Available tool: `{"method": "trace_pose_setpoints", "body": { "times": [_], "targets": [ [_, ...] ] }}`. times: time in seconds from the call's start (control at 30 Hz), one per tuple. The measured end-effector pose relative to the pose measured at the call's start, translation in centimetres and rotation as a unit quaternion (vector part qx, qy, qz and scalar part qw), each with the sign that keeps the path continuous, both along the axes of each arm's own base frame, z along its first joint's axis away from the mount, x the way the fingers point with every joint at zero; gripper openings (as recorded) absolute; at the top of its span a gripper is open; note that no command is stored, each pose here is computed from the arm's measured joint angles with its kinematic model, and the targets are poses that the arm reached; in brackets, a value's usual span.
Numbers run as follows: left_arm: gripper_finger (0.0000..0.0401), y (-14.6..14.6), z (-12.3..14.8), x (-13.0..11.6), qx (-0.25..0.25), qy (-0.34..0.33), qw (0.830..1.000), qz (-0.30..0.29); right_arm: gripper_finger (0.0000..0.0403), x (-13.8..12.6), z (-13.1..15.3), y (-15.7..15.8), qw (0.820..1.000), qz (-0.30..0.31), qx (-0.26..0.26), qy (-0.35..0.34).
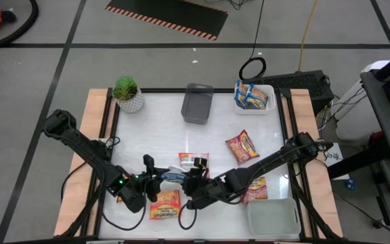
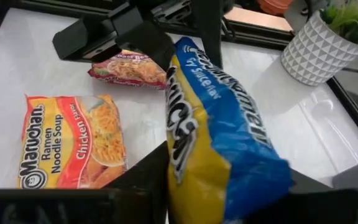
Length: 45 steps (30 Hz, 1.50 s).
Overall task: Sort Maruchan noodles
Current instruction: Put the blue noodle pack into the white bin
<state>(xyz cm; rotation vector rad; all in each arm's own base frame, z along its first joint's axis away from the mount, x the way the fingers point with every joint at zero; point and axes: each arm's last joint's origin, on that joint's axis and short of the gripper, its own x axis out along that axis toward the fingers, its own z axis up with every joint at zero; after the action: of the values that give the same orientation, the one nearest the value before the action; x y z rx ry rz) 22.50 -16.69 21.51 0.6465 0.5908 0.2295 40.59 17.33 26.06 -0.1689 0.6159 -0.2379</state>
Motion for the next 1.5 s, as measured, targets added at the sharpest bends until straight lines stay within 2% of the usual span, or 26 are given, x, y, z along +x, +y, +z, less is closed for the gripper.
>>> {"method": "trace_pose_setpoints", "body": {
  "times": [0.17, 0.27, 0.37, 0.57, 0.7, 0.9, 1.0, 1.23, 1.33, 1.5],
  "targets": [
    [0.0082, -0.1, -0.1, 0.0, -0.025, 0.0, 1.0, 0.0, 0.0127, -0.1, 0.0, 0.2, 1.0, 0.009, -0.006, 0.001],
    [0.0096, -0.1, -0.1, 0.0, -0.042, 0.002, 0.999, 0.0, 0.0129, -0.1, 0.0, 0.2, 1.0, 0.01, -0.004, 0.002],
    [0.0136, -0.1, -0.1, 0.0, -0.056, -0.002, 0.998, 0.005, 0.013, -0.2, 0.3, 0.2, 1.0, 0.014, -0.002, 0.002],
    [0.0255, 0.0, -0.1, 0.1, -0.071, -0.01, 0.997, 0.017, 0.0122, -0.8, 1.6, 0.2, 1.0, 0.008, -0.001, -0.013],
    [0.0298, 0.1, 0.0, 0.0, -0.061, -0.019, 0.998, 0.028, 0.012, -1.5, 2.0, 0.1, 1.0, -0.007, 0.016, -0.008],
    [0.0305, 1.4, 1.3, -1.7, -0.029, -0.028, 0.997, 0.065, 0.012, -3.2, 3.5, -1.0, 0.995, -0.089, 0.04, -0.013],
    [0.0305, 2.4, 2.3, -2.9, -0.044, -0.034, 0.995, 0.085, 0.012, -4.5, 4.1, -1.8, 0.989, -0.146, 0.036, -0.014],
    [0.0305, 4.2, 3.4, -5.0, -0.068, -0.025, 0.991, 0.115, 0.012, -6.6, 6.3, -5.8, 0.954, -0.291, -0.012, -0.067],
    [0.0305, 4.6, 3.6, -5.4, -0.066, -0.014, 0.991, 0.113, 0.012, -6.8, 7.4, -8.2, 0.945, -0.32, -0.011, -0.074],
    [0.0305, 4.8, 3.4, -5.6, -0.044, 0.006, 0.993, 0.108, 0.012, -6.9, 8.7, -12.3, 0.94, -0.336, 0.008, -0.054]
  ]
}}
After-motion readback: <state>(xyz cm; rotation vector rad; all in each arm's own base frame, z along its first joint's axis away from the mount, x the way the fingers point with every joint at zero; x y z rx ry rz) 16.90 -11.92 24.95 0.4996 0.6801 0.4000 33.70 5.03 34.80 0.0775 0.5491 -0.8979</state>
